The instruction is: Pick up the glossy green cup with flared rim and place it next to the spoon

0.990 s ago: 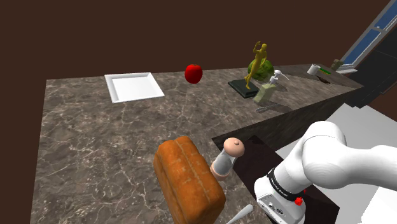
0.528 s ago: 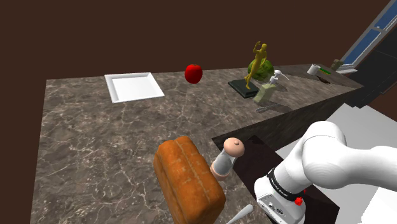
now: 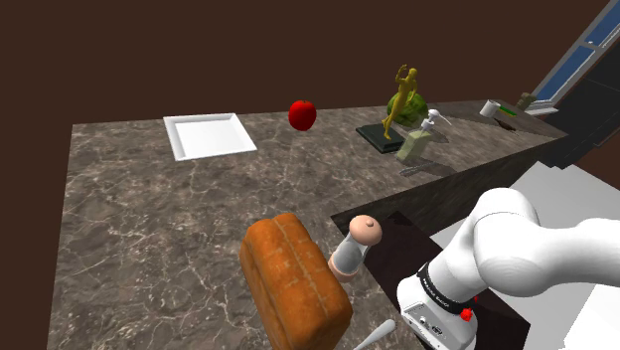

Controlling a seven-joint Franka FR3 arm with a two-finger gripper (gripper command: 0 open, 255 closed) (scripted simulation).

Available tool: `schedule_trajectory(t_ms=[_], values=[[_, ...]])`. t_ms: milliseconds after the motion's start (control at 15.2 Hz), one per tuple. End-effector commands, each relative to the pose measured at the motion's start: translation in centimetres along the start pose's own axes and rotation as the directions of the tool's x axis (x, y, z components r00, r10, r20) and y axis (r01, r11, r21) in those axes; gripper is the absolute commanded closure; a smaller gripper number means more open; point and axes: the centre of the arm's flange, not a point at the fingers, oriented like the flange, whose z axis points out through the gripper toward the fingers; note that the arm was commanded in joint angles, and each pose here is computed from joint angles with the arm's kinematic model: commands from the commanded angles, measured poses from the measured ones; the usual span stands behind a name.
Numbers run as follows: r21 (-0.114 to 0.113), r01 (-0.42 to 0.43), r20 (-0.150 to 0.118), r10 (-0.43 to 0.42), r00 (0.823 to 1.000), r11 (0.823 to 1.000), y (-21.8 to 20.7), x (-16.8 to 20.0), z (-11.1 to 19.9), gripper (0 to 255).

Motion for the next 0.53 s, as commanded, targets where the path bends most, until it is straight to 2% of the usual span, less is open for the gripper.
schedule_trajectory(t_ms=[0, 66, 132, 462], values=[[-0.163, 0.007, 0.028, -0.002, 1.000, 0.987, 1.58, -0.64, 2.09, 255], [-0.163, 0.007, 0.028, -0.002, 1.000, 0.987, 1.58, -0.64, 2.09, 255], [-0.162, 0.007, 0.029, -0.003, 1.000, 0.987, 1.24, -0.42, 1.44, 0], [-0.163, 0.007, 0.028, -0.003, 1.000, 0.987, 1.58, -0.64, 2.09, 0]])
